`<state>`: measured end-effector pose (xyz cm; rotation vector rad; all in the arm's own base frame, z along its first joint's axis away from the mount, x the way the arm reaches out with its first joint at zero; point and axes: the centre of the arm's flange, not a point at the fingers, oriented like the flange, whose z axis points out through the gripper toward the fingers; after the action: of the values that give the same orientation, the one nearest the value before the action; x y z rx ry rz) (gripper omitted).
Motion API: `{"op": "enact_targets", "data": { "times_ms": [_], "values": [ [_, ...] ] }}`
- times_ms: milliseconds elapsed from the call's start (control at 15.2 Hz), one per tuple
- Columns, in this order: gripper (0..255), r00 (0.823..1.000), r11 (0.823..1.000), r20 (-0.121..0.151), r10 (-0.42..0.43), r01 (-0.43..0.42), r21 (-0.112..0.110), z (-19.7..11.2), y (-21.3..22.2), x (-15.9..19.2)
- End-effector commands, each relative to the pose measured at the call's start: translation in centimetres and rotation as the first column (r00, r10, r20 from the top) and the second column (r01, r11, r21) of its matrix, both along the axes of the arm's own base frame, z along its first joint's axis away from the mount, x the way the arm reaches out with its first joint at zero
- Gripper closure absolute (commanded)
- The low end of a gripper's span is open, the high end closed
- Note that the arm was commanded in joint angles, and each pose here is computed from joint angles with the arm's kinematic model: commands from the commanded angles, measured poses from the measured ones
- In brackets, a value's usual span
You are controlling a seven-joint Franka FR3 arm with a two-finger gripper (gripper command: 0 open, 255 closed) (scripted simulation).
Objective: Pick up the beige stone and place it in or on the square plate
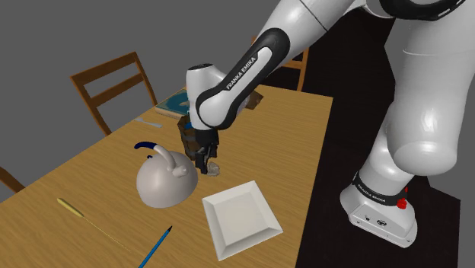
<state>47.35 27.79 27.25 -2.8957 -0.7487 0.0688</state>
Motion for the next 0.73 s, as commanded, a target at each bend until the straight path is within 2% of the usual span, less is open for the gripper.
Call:
{"op": "enact_targets", "data": {
  "times_ms": [0,66,594,660],
  "values": [
    [0,1.0,1.0,-0.001,0.0,0.0,0.0,-1.22,0.05,-0.13],
    [0,1.0,1.0,-0.001,0.0,0.0,0.0,-2.04,0.17,-0.2],
    [0,1.0,1.0,-0.001,0.0,0.0,0.0,-2.04,0.17,-0.2],
    [255,1.0,1.0,-0.001,0.0,0.0,0.0,-2.04,0.17,-0.2]
  ]
}}
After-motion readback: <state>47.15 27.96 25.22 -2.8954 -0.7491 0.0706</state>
